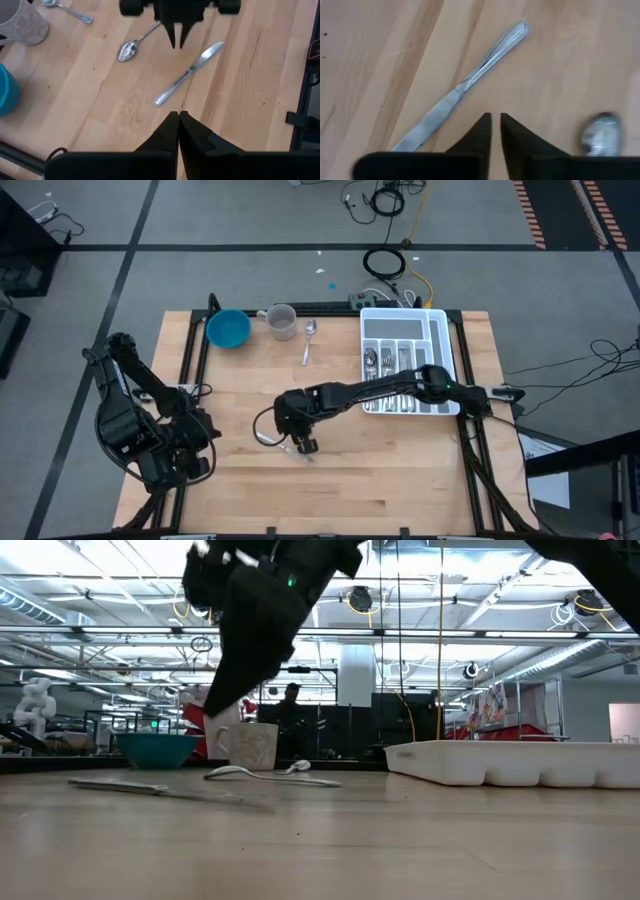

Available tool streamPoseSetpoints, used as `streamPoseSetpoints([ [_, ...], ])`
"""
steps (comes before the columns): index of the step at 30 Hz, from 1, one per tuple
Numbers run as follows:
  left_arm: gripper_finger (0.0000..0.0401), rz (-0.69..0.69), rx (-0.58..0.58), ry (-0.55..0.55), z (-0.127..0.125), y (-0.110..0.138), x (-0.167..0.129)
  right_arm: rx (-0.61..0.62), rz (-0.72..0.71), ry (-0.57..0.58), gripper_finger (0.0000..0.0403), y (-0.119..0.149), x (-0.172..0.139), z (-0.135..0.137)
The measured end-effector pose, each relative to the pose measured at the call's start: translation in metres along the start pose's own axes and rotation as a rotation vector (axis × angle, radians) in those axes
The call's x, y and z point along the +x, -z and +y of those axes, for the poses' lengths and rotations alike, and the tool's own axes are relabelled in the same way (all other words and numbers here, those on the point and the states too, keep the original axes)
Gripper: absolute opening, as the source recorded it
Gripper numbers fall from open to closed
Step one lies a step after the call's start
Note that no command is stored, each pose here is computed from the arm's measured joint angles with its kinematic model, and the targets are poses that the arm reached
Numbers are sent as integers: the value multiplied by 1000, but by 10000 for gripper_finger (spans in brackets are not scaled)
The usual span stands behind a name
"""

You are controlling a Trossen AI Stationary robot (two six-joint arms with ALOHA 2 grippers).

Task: Sort silverware
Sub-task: Put the table knife in the silverware tray

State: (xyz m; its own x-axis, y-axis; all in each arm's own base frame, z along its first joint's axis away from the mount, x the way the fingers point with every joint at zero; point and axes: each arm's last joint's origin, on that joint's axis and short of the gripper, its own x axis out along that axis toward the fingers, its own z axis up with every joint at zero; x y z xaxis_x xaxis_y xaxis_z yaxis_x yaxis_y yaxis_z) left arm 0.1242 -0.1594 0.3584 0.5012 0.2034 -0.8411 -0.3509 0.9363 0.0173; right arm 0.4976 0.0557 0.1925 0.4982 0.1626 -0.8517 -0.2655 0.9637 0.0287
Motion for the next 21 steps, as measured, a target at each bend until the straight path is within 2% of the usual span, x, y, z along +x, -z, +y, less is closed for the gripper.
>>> streamPoseSetpoints([
  [4, 15, 0, 0, 0, 0, 0, 0, 85, -8, -34, 120, 3, 23, 8],
  [8, 15, 0, -1, 0, 0, 0, 0, 160, -86, 35, 203, -4, 38, 26],
  [10, 15, -1, -2, 1, 0, 0, 0, 214, -144, 91, 231, -8, 42, 32],
  [13, 15, -1, -2, 0, 0, 0, 0, 301, -212, 147, 246, -13, 47, 38],
  [17, 15, 0, -2, 0, 0, 0, 0, 358, -247, 253, 237, -11, 58, 51],
  [21, 15, 0, -2, 0, 0, 0, 0, 386, -234, 240, 228, -5, 72, 63],
])
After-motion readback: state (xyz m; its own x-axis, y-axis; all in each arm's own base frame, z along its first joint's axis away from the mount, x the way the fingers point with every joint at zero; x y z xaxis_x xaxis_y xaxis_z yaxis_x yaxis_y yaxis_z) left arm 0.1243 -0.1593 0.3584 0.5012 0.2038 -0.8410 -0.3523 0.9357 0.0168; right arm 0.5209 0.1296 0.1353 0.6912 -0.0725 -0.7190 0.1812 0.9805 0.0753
